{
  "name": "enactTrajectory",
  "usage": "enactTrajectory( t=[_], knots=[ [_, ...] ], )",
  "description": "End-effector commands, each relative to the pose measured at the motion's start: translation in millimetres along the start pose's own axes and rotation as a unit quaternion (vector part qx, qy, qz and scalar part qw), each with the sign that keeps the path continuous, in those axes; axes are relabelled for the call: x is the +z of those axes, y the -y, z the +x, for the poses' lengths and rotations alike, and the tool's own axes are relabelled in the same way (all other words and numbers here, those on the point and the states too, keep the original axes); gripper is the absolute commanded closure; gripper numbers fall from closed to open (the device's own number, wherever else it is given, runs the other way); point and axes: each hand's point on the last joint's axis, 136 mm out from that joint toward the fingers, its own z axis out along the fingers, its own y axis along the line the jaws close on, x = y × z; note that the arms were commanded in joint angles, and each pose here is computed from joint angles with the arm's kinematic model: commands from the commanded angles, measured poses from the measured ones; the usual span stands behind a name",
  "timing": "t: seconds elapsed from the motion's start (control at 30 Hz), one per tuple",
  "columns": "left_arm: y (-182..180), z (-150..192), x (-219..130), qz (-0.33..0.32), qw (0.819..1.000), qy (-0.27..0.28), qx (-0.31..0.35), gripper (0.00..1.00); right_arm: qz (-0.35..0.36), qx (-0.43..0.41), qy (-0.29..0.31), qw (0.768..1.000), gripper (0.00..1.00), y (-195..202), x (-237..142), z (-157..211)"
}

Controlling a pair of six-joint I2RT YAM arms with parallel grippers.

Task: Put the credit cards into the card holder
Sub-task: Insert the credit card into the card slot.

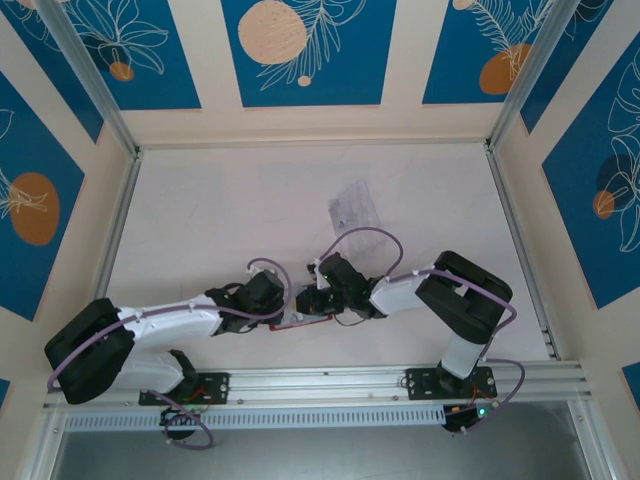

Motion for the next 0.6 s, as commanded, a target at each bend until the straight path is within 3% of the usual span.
enactTrajectory(
  t=[0.0,0.57],
  knots=[
    [-37,45,9,-0.063,0.996,-0.069,0.01,0.74,0.048,0.003,-0.098,0.994,0.82,25,0,46],
    [-33,42,3,-0.04,0.998,-0.055,0.001,0.73,0.031,-0.022,-0.116,0.993,0.61,-11,-33,19]
  ],
)
